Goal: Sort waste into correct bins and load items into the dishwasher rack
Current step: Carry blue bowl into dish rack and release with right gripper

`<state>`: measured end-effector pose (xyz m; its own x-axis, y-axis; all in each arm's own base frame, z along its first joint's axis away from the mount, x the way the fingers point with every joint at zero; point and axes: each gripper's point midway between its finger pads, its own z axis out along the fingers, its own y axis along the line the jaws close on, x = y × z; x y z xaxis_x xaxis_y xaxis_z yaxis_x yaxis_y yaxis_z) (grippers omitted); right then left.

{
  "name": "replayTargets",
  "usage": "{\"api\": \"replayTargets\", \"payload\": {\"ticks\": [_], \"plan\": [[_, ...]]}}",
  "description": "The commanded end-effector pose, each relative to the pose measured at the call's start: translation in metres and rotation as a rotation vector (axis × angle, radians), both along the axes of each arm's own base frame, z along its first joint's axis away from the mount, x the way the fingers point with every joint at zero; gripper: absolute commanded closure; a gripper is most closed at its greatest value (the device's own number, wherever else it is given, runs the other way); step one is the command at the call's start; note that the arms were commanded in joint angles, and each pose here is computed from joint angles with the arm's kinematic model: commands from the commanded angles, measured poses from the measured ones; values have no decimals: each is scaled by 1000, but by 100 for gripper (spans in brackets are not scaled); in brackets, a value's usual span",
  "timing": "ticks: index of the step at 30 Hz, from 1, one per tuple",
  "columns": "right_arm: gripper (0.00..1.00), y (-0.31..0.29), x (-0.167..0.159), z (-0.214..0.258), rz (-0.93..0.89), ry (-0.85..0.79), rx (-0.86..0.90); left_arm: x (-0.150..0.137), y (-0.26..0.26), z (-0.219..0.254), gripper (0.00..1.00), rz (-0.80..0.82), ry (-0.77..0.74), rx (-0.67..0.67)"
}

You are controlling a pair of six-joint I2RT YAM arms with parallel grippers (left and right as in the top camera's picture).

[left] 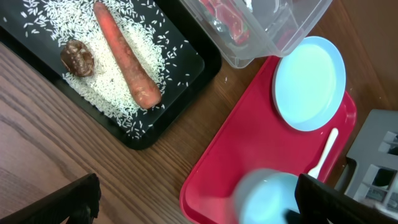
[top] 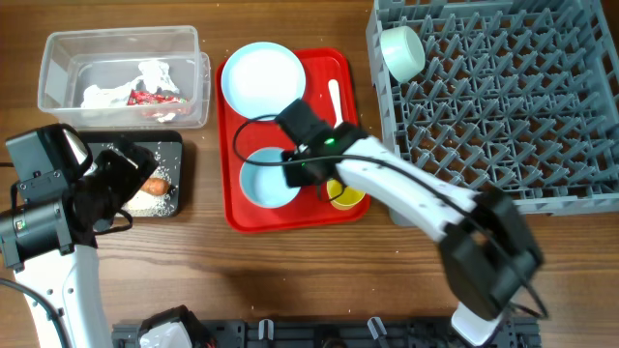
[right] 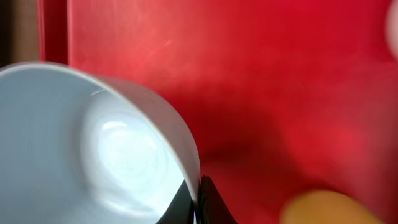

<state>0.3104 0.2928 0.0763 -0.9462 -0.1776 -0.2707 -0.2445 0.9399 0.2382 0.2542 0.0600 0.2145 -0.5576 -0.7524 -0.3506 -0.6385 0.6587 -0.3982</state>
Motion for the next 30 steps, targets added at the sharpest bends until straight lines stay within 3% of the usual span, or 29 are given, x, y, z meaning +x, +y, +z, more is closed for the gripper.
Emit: {"api": "replayTargets", "payload": {"ticks": [1, 5, 10, 13, 23, 30], "plan": [[96, -48, 36, 73, -97, -203, -15, 2, 1, 5, 0, -11, -15, 6], [96, -142, 65, 129, -261, -382, -141, 2, 1, 5, 0, -12, -15, 7], [96, -267, 71, 162, -531, -524, -588, 2, 1, 5, 0, -11, -15, 6], [96, -301, 67, 180, -613, -591, -817, 2, 1, 5, 0, -11, -15, 6], [96, -300, 117, 134, -219, -470, -1257, 2, 1, 5, 0, -11, -15, 6], [96, -292, 139, 143, -155, -522, -1305, 2, 1, 4, 0, -11, -14, 6]]}}
